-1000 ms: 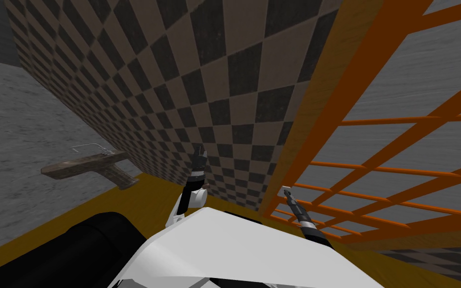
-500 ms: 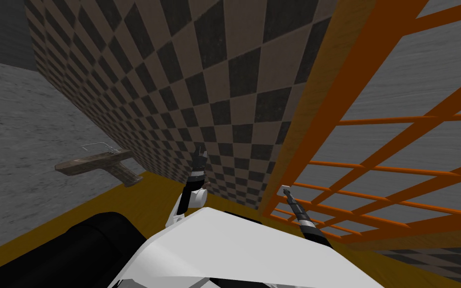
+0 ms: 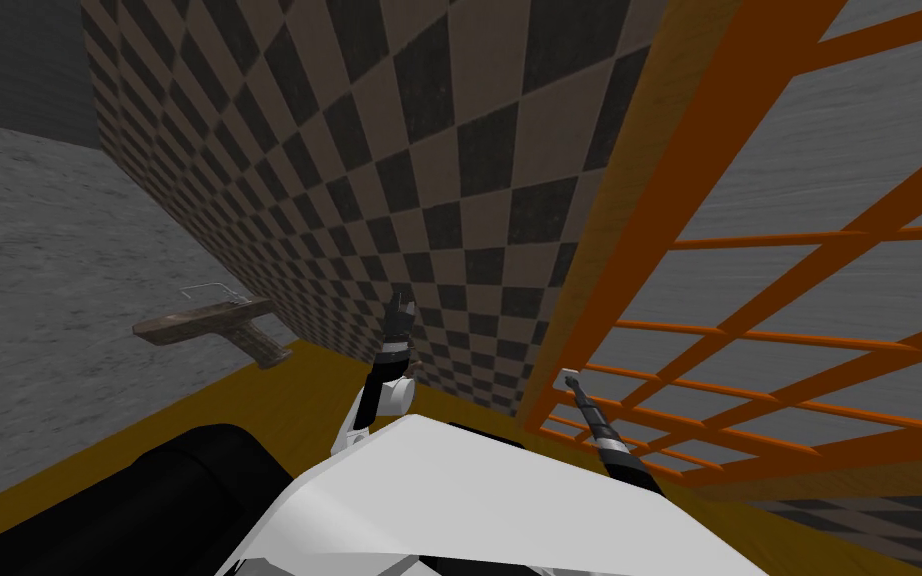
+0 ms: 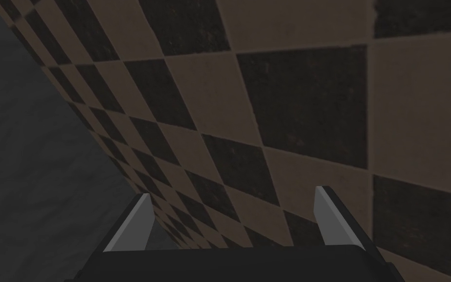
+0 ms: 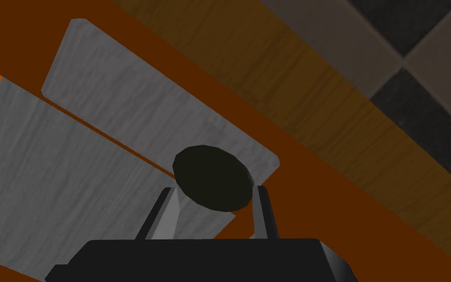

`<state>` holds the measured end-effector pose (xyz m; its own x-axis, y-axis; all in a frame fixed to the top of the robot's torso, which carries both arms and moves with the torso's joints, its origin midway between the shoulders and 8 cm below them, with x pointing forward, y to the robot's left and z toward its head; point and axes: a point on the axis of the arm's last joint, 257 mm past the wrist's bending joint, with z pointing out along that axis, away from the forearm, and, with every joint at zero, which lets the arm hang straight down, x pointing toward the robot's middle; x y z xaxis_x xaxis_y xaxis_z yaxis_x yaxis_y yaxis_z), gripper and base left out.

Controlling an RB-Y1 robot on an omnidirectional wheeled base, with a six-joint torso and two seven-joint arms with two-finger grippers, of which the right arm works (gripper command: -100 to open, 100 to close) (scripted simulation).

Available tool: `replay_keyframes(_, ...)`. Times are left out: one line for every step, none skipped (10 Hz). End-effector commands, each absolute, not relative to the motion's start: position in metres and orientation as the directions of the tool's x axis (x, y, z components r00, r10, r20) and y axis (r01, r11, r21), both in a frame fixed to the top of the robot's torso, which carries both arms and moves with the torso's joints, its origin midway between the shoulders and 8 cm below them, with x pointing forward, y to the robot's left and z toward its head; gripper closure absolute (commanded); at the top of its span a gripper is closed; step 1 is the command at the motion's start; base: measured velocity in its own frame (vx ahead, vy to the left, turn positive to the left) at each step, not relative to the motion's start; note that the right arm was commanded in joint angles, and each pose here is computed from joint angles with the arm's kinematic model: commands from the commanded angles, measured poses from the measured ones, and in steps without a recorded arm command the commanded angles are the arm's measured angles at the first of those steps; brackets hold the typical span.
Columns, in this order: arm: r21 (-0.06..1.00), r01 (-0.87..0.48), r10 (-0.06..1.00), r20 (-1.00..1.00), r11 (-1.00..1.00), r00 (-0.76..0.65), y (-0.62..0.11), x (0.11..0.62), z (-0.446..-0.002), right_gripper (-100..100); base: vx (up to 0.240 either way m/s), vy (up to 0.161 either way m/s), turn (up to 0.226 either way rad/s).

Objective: Pull the door open

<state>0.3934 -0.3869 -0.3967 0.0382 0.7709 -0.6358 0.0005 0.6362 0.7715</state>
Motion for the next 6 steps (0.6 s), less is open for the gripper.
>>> replay_keyframes(0.814,-0.005,0.813,-0.581,0.582,0.035,-0.38,0.396,-0.398,100,-0.065,-0.021,0.064)
replay_keyframes(0.822,-0.006,0.822,-0.569,0.569,0.035,-0.38,0.396,-0.398,100,-0.05,-0.006,0.046)
replay_keyframes(0.786,-0.002,0.785,-0.618,0.619,0.035,-0.384,0.392,-0.4,-100,-0.019,0.011,-0.03)
replay_keyframes(0.769,-0.003,0.769,-0.639,0.639,0.033,-0.385,0.39,-0.4,-100,-0.009,0.022,-0.062)
replay_keyframes(0.75,-0.004,0.75,-0.66,0.661,0.031,-0.386,0.388,-0.399,-100,-0.004,0.025,-0.041)
replay_keyframes(0.727,-0.004,0.727,-0.687,0.687,0.03,-0.387,0.386,-0.399,-100,0.0,0.026,-0.032)
